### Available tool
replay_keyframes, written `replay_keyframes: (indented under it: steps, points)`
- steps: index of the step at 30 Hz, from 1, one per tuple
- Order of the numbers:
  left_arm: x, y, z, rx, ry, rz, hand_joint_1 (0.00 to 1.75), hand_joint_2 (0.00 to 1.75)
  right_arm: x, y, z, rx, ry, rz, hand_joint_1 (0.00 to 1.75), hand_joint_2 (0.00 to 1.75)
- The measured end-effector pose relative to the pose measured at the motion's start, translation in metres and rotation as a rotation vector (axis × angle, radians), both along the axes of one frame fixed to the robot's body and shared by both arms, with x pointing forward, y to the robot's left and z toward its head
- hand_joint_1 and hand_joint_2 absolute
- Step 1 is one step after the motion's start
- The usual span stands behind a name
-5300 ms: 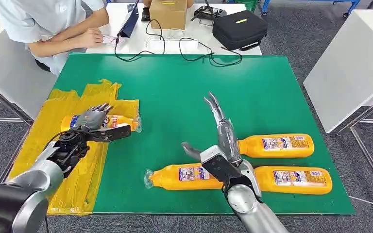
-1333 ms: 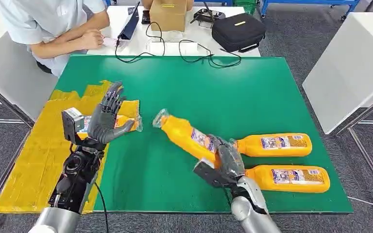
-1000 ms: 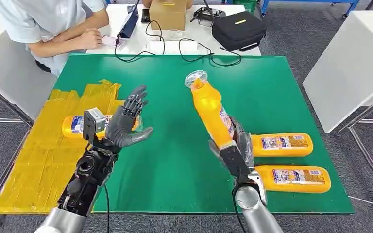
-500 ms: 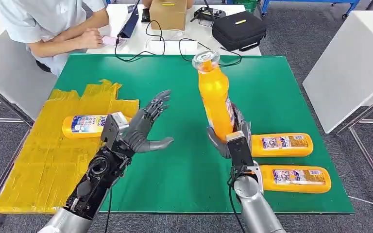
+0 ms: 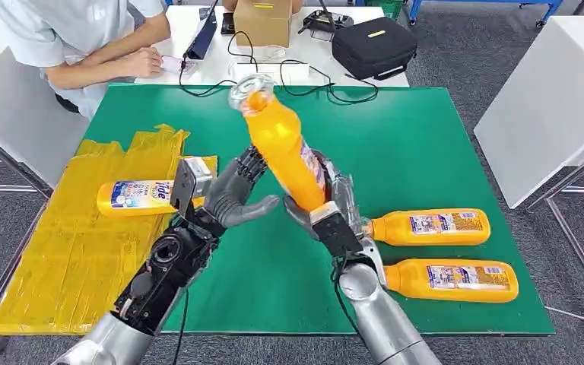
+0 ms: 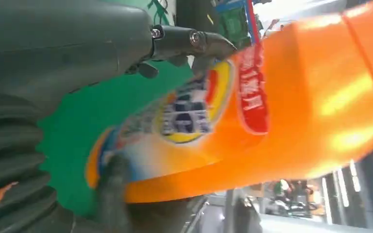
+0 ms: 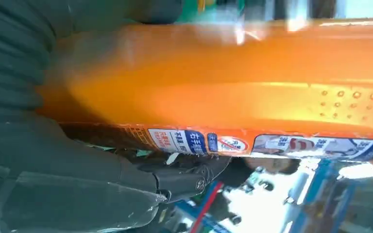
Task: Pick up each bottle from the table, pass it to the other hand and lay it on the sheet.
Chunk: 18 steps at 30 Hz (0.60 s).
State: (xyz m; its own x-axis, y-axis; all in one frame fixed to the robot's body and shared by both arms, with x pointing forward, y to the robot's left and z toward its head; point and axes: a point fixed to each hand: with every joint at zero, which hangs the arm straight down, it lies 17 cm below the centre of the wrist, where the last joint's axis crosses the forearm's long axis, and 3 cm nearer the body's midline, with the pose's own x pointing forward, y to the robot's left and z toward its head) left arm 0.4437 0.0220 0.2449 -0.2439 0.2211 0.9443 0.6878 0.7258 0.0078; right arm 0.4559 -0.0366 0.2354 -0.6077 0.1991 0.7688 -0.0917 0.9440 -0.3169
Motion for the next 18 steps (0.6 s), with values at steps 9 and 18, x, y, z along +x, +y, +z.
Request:
replay_keyframes:
  steps: [9,18]
  points:
    - [0.005,0.001,0.007,-0.055,0.04,-0.014,0.0,1.75,-0.021,0.04,-0.009,-0.084,-0.019,0.084,1.75,1.75]
    - [0.022,0.024,0.0,-0.166,0.126,0.04,0.0,1.75,-0.034,0.079,-0.023,-0.181,-0.011,0.167,1.75,1.75]
